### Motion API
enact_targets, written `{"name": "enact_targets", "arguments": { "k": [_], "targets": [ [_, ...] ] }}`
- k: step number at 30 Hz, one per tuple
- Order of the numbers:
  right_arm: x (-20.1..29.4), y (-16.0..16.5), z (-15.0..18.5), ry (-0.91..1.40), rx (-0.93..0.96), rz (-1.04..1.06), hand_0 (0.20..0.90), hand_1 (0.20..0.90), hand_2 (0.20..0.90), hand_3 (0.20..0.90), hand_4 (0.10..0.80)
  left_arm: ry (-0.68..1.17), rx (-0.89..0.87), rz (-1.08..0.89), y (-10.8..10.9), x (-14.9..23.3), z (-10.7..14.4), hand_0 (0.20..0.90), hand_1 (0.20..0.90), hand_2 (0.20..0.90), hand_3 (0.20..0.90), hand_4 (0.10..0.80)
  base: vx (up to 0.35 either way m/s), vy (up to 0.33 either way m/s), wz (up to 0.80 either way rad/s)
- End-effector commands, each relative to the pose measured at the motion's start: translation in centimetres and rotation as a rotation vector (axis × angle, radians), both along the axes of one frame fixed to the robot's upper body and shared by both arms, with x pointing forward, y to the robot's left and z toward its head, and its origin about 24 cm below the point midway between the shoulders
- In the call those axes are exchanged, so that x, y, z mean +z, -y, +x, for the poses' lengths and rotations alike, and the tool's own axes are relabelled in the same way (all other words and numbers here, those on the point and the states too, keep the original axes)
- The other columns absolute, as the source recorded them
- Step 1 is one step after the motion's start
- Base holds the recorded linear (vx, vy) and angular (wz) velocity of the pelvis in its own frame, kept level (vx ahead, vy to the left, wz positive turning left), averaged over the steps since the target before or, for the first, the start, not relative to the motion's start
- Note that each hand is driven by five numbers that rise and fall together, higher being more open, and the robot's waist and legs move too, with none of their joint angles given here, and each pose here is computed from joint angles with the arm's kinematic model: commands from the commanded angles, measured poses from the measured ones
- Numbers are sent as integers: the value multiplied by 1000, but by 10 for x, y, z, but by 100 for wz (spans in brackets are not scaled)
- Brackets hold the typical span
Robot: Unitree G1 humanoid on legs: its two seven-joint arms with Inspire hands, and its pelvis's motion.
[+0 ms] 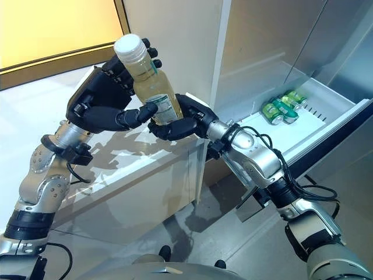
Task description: Put drinks into fridge and close the fridge
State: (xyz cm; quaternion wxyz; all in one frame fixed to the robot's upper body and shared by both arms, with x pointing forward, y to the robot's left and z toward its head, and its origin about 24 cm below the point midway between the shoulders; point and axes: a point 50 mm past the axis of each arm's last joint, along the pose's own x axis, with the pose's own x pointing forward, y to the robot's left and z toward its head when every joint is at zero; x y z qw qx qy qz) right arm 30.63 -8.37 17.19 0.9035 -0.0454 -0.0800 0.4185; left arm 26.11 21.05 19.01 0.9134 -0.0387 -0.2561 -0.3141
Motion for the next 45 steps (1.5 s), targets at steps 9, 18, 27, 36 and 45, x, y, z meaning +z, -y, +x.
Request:
{"name": "enact_targets", "arguments": {
  "k": [9,18,27,36,45],
  "targets": [
    [109,13,-46,484,175,380,300,300,300,200,100,47,103,-174,-34,-7,-10,900,900,900,900,800,-4,2,0],
    [113,29,-58,560,123,373,300,300,300,200,100,-28,-433,-657,-5,-36,-27,900,900,900,900,800,-2,-2,-1],
    [121,36,-56,576,67,340,300,300,300,200,100,-99,-854,-963,32,-66,-43,900,900,900,900,800,-7,-4,-2],
    [126,46,-50,583,24,337,300,300,300,200,100,-300,-1196,-1216,67,-90,-62,900,900,900,900,800,-21,-5,-1],
    [126,57,-51,599,13,334,300,300,300,200,100,-597,-1097,-1414,62,-168,-89,900,900,900,900,800,-28,-12,-3]
  ]
}}
